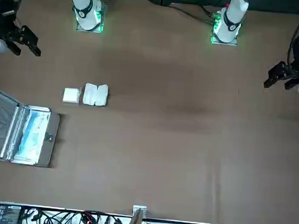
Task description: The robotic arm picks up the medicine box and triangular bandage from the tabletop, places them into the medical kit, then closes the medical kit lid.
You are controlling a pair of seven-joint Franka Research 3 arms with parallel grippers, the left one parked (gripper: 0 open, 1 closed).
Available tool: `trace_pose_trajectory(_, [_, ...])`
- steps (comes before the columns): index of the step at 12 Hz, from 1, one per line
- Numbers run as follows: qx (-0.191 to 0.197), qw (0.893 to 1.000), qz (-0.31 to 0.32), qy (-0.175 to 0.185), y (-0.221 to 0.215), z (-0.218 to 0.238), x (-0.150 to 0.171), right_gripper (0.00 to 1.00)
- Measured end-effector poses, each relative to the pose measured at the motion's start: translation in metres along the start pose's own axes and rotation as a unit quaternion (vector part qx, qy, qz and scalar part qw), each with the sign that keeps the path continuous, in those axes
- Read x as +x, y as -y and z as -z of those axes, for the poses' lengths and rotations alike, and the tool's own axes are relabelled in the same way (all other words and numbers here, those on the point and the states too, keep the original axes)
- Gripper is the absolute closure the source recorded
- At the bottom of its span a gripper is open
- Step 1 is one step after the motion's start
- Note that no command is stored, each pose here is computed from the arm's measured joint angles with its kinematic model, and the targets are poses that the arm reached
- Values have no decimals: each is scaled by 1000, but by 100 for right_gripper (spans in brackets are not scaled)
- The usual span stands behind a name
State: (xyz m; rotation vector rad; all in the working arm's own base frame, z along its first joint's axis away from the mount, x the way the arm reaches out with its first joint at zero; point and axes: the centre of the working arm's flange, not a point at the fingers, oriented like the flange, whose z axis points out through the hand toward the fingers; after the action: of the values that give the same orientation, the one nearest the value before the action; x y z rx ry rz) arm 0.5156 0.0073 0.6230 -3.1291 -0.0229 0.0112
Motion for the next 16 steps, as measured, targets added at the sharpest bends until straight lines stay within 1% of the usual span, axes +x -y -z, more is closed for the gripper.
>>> trace_pose_trajectory(6, [0,1000,0,0,0,-2,3,0])
trace_pose_trajectory(8, [0,1000,5,6,9,-9,8,0])
trace_pose_trajectory(11, [-5,999,-2,31,55,-38,21,0])
trace_pose_trajectory(14, [-18,998,2,59,110,-84,36,0])
trace_pose_trajectory(16, [-26,997,-5,71,137,-116,47,0])
